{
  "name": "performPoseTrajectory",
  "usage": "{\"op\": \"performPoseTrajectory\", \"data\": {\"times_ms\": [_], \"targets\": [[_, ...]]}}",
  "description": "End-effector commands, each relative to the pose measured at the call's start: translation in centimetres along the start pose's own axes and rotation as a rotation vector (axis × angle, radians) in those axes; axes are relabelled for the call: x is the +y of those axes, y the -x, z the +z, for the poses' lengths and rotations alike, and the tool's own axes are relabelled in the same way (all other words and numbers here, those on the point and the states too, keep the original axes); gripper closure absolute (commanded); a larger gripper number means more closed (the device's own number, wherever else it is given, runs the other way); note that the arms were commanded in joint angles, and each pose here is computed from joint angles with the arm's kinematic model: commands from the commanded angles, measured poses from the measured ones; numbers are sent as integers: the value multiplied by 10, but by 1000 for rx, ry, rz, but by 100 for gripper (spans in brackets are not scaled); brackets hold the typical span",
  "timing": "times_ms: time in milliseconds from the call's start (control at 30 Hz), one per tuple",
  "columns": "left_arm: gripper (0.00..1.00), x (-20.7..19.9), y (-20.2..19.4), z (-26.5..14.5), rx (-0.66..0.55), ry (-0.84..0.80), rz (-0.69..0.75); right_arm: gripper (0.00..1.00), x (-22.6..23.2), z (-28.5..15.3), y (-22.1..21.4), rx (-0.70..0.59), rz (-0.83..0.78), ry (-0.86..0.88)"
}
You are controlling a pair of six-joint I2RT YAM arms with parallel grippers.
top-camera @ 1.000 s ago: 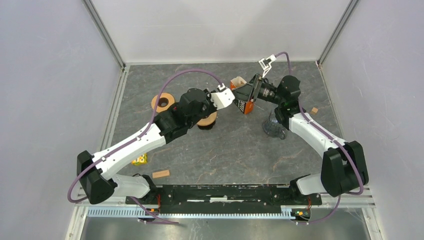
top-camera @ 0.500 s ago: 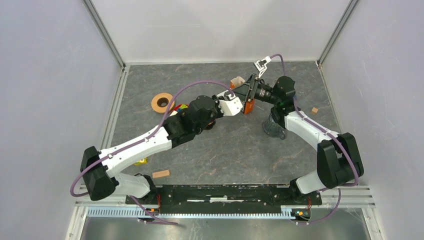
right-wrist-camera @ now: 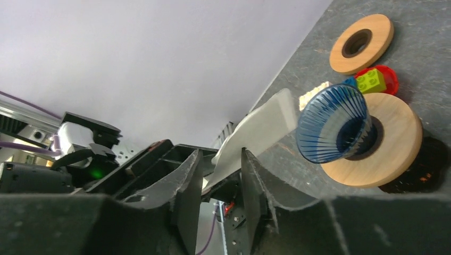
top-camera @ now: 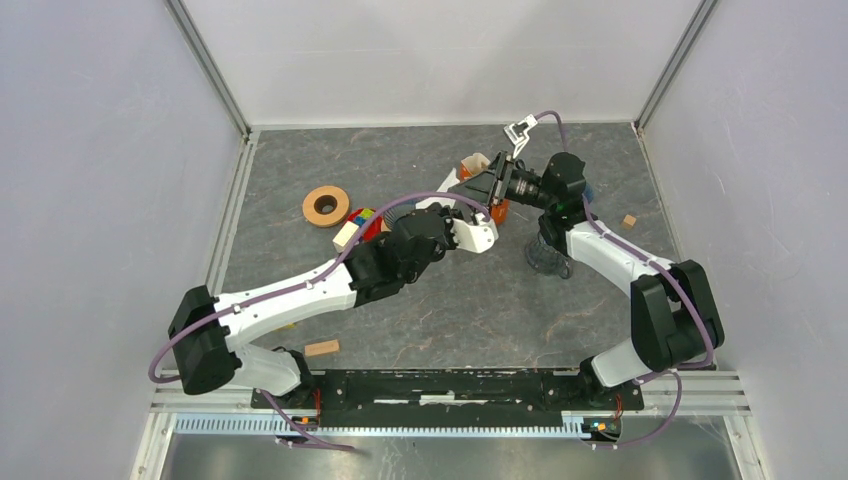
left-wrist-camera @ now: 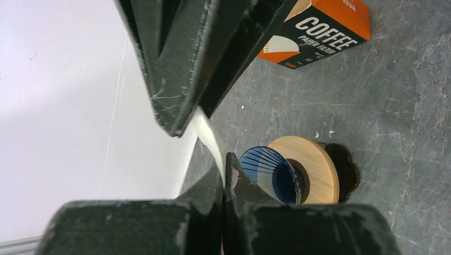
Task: Place the coffee filter in the dripper
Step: Place the coffee filter in the coffee dripper.
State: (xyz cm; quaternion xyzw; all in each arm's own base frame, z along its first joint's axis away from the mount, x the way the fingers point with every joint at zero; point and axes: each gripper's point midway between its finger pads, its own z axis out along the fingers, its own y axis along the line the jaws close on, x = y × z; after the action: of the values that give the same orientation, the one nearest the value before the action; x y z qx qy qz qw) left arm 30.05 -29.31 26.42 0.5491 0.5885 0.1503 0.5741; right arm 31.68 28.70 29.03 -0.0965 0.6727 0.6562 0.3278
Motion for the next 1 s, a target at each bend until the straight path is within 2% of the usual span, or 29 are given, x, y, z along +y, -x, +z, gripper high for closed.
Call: {"op": "performPoseTrajectory", "data": {"times_ms": [0,167,200,267,333,467,500,567,633,800,967], "targets": [[98,11,6,-1,-14,56,39,67,-9,2,-3,20,-32,-38],[95,6,6,-1,-20,42,56,96,-16,2,-2,32,-64,-81],[91,6,7,-1,-25,38,56,100,-18,2,-2,37,-73,-92],[83,2,6,-1,-25,19,61,100,-18,2,-1,39,-95,-102],[67,-1,7,-3,-28,-3,61,100,-16,0,1,37,-119,-108],[27,-7,5,-10,-33,-66,56,100,-13,-4,10,23,-189,-129],[14,-8,6,-12,-37,-79,47,100,-12,-6,12,20,-208,-133],[1,-13,4,-16,-40,-118,27,100,-11,-10,16,9,-238,-141],[0,-13,4,-22,-46,-159,-21,100,-12,-15,20,-2,-285,-159],[0,12,12,-47,-107,-292,-265,100,-8,-29,19,33,-502,-184],[0,34,29,-73,-203,-429,-434,100,5,-39,-5,89,-661,-87]]}}
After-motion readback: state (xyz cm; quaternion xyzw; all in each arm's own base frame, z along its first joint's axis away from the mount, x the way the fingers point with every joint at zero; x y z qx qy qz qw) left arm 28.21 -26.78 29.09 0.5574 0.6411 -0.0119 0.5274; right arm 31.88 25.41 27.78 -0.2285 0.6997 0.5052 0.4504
